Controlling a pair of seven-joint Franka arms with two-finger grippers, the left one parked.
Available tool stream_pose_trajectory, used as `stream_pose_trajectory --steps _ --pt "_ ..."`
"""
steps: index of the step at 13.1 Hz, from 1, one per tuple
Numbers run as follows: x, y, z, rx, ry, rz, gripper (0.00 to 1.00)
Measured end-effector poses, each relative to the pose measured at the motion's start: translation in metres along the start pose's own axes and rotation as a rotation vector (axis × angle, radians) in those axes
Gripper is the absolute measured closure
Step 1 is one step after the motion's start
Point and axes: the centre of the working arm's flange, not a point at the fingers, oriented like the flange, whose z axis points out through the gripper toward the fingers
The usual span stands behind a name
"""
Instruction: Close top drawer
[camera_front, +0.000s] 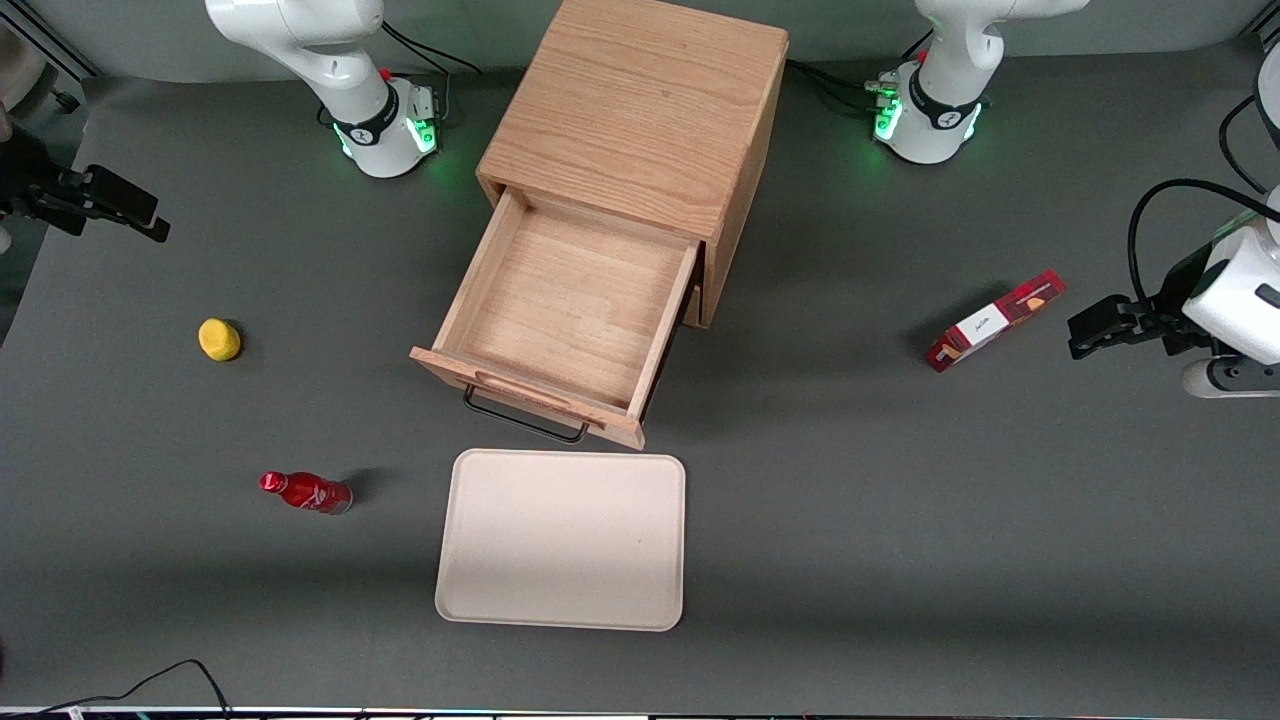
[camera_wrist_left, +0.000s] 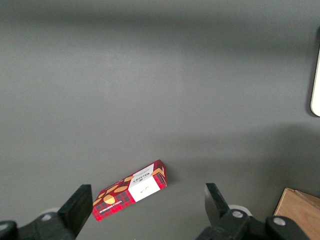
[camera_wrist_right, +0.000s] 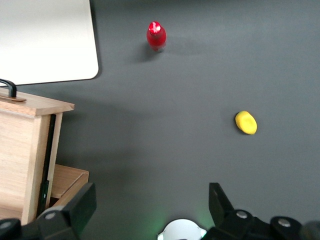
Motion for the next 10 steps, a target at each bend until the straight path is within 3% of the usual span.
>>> stream_pose_trajectory --steps 3,4,6,10 --pt "0.002 -0.001 -0.011 0.007 0.022 0.0 0.0" --pt "0.002 -0.005 -0.013 0.04 0.021 -0.007 0.0" --pt "0.003 -0.022 -0.017 0.165 0.012 -0.033 0.0" --pt "0.03 -0.087 -0.027 0.215 0.038 -0.149 0.0"
